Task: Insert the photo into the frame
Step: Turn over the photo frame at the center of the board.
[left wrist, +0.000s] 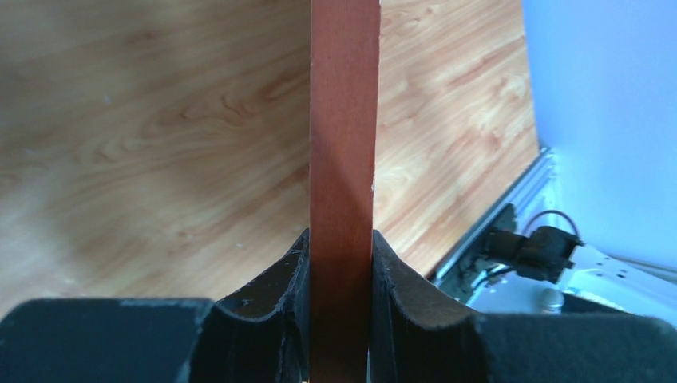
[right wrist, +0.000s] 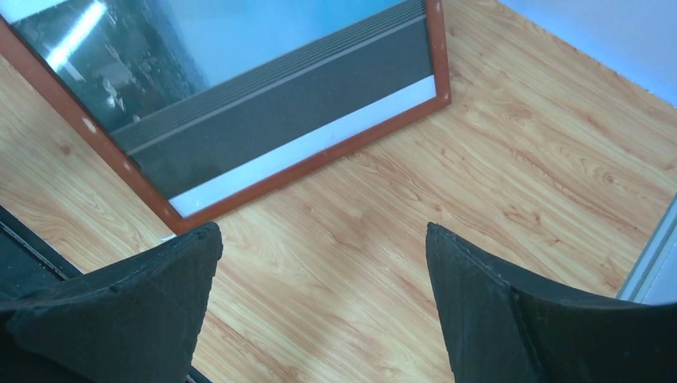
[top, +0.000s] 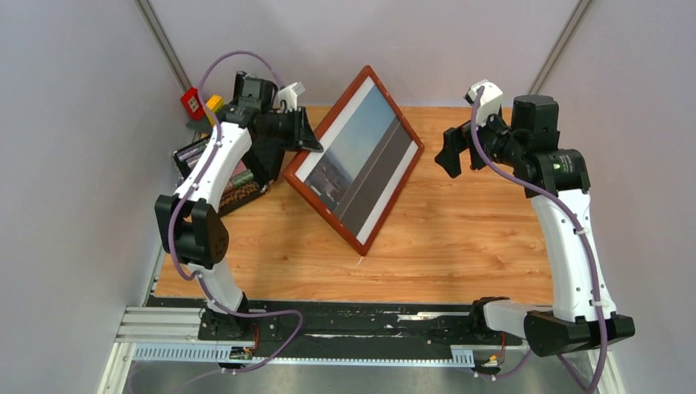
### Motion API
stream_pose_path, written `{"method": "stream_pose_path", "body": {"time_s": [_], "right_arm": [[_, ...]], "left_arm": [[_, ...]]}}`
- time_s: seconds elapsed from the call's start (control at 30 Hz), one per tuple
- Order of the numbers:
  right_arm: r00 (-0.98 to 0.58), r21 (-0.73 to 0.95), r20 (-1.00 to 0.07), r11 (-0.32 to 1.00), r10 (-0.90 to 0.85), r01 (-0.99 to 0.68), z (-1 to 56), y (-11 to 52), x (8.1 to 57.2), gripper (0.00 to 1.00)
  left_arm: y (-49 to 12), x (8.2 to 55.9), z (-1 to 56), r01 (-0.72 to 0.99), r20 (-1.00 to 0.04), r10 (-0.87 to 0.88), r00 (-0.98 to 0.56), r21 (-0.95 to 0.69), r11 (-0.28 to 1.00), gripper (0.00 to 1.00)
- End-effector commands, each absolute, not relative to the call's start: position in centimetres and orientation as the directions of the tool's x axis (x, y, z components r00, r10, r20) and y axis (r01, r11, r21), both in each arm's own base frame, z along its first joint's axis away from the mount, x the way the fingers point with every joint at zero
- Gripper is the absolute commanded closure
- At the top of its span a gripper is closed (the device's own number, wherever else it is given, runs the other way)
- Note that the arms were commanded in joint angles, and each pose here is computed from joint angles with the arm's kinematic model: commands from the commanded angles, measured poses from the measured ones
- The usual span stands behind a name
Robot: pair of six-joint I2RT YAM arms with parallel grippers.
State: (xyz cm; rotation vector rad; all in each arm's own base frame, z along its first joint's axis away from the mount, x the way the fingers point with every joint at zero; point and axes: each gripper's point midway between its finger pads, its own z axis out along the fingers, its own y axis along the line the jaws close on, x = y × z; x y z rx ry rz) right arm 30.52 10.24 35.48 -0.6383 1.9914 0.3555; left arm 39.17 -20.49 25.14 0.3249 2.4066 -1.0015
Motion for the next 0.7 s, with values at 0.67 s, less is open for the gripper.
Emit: {"method": "stream_pose_path", "body": {"time_s": [0.67], "right_arm": [[-0.632, 0.422, -0.773, 0.788, 0.055, -0.448, 20.5, 9.2, 33.9, 0.06]], "left_arm": [[-20.4, 34.2, 21.9, 0.309, -0.627, -0.347, -0.698, -0.7, 0.644, 1.0]]}}
